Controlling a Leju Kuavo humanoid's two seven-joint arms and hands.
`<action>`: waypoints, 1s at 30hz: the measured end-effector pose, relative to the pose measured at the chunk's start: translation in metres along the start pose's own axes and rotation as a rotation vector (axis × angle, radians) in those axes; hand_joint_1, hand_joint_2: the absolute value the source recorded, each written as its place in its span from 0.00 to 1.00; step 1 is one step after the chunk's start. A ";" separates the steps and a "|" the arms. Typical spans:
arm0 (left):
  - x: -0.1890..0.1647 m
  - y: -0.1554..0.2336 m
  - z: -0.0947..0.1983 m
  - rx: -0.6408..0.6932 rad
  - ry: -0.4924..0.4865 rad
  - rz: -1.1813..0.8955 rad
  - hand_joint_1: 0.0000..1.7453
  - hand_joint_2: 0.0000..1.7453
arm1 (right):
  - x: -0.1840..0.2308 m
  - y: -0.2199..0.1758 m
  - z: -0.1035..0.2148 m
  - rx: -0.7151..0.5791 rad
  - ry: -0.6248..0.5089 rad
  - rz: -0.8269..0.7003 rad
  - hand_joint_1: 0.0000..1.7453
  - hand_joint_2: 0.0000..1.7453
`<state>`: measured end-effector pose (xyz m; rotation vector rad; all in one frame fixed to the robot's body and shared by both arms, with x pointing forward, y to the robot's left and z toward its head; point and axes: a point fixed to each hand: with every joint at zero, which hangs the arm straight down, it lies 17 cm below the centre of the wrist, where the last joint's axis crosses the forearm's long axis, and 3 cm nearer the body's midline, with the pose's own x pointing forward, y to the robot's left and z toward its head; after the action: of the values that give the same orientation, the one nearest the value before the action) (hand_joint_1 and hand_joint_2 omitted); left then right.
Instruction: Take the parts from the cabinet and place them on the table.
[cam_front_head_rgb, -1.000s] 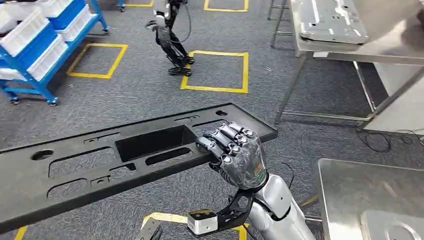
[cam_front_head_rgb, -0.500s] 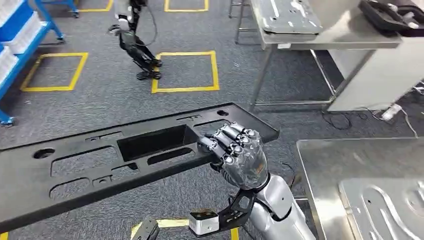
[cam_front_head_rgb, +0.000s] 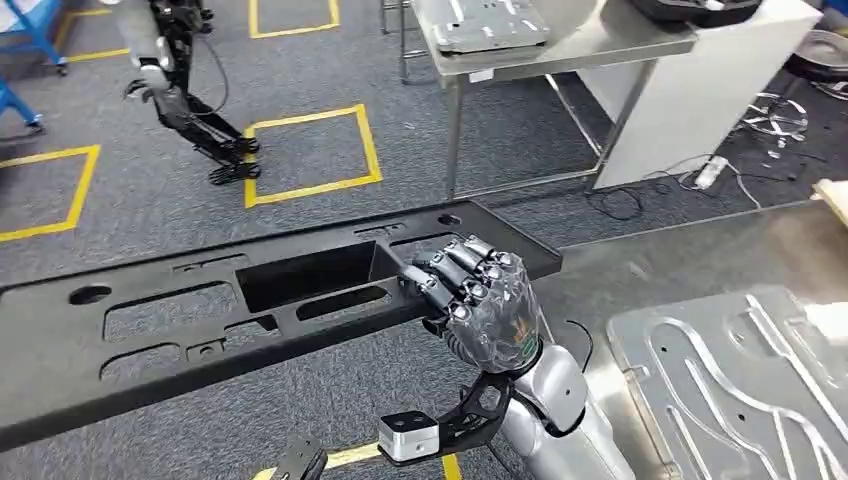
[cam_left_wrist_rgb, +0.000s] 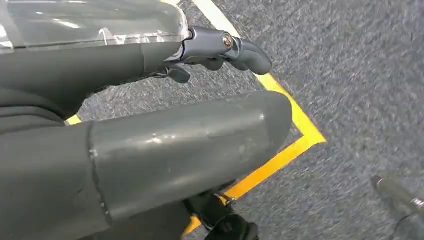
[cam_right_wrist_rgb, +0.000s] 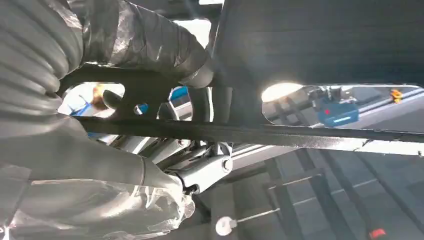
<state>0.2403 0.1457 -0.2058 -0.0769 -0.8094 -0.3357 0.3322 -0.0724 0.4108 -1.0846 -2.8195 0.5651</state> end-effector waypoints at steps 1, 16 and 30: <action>0.000 0.001 0.000 0.001 0.000 -0.001 0.00 0.00 | 0.000 0.000 0.000 0.000 0.000 0.000 1.00 1.00; 0.002 -0.001 -0.001 -0.003 -0.003 0.002 0.00 0.00 | -0.001 0.000 0.000 -0.001 -0.001 0.002 1.00 1.00; -0.001 -0.001 0.001 -0.003 0.002 0.007 0.00 0.00 | -0.003 -0.001 -0.002 -0.006 0.007 0.000 1.00 1.00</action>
<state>0.2386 0.1450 -0.2063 -0.0822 -0.8062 -0.3300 0.3339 -0.0742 0.4137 -1.0861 -2.8167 0.5521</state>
